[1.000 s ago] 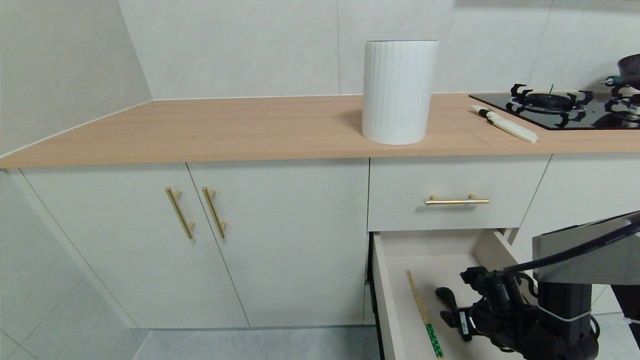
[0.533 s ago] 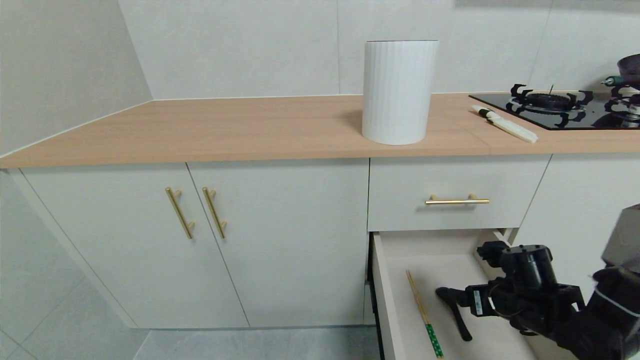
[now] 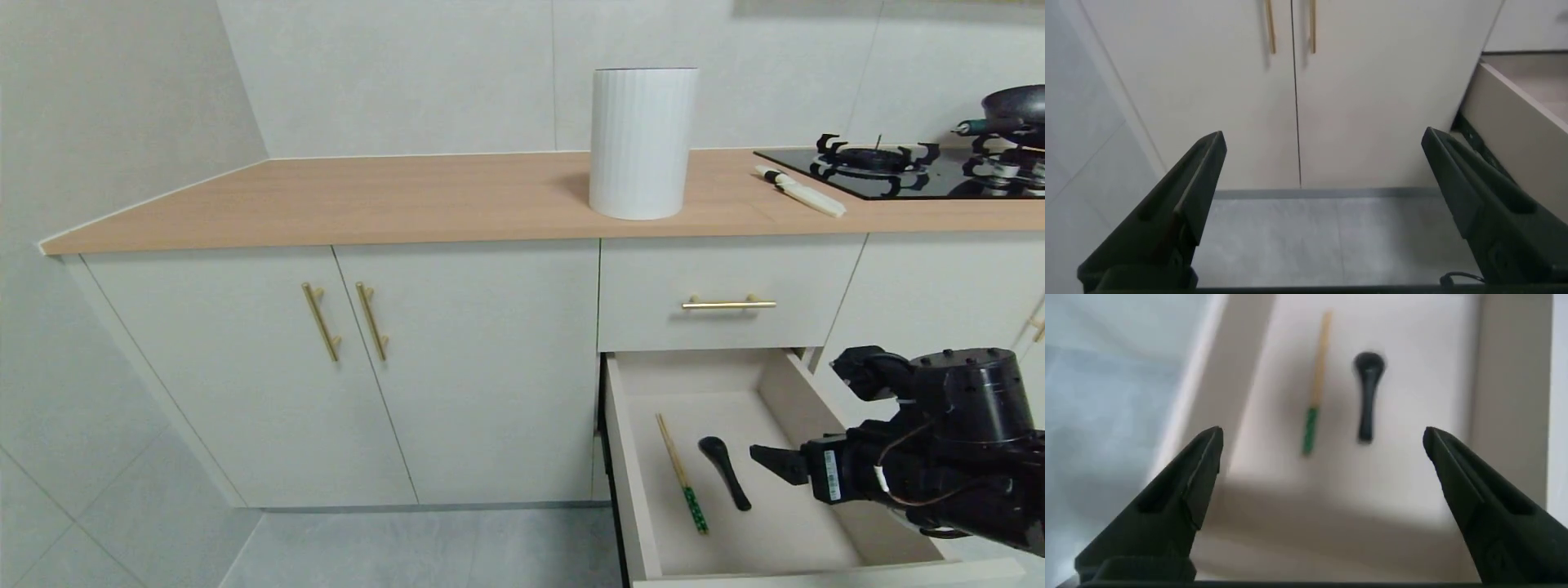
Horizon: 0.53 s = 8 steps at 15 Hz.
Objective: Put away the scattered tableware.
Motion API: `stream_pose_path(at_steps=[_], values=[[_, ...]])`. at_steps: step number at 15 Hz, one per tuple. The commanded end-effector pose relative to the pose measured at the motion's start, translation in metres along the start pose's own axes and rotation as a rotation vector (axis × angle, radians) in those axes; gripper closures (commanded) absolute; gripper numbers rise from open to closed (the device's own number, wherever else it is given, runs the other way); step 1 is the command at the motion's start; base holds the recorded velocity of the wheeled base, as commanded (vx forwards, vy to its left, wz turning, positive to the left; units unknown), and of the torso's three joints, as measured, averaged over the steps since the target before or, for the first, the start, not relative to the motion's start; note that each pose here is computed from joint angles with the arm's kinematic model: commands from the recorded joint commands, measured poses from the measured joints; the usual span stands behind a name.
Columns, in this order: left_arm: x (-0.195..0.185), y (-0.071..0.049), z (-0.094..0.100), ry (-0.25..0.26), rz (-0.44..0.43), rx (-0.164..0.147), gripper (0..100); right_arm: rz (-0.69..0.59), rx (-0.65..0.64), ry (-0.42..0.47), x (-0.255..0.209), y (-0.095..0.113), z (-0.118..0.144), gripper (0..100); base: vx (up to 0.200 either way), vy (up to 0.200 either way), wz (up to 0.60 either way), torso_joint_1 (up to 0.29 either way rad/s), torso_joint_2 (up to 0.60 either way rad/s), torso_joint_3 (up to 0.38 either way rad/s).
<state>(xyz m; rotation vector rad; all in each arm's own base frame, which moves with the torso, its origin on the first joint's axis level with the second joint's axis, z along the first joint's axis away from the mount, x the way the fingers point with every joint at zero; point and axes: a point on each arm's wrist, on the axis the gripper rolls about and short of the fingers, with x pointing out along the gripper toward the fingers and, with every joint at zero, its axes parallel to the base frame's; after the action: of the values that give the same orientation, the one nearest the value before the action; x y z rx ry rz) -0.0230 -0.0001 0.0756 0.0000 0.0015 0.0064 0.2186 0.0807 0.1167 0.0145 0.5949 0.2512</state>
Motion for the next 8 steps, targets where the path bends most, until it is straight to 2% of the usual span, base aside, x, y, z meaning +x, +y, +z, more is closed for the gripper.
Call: stream_pose_path(at_steps=[1,2,3,8], values=[[0.000,0.000,0.000,0.002,0.003,0.000,0,0.062,-0.011,-0.034,-0.027,0.004,0.006,0,-0.200,0.000,0.00,0.002,0.00,0.007],[0.000,0.000,0.000,0.002,0.003,0.000,0,0.062,-0.011,-0.034,-0.027,0.004,0.006,0,0.000,0.000,0.00,0.000,0.00,0.000],[0.000,0.000,0.000,0.002,0.001,-0.002,0,0.228,-0.034,0.099,-0.046,0.008,-0.004,0,0.000,0.000,0.00,0.000,0.00,0.000],[0.000,0.000,0.000,0.000,0.001,0.000,0,0.409,-0.236,0.402,-0.052,0.009,-0.035,0,0.000,0.000,0.00,0.000,0.00,0.000]])
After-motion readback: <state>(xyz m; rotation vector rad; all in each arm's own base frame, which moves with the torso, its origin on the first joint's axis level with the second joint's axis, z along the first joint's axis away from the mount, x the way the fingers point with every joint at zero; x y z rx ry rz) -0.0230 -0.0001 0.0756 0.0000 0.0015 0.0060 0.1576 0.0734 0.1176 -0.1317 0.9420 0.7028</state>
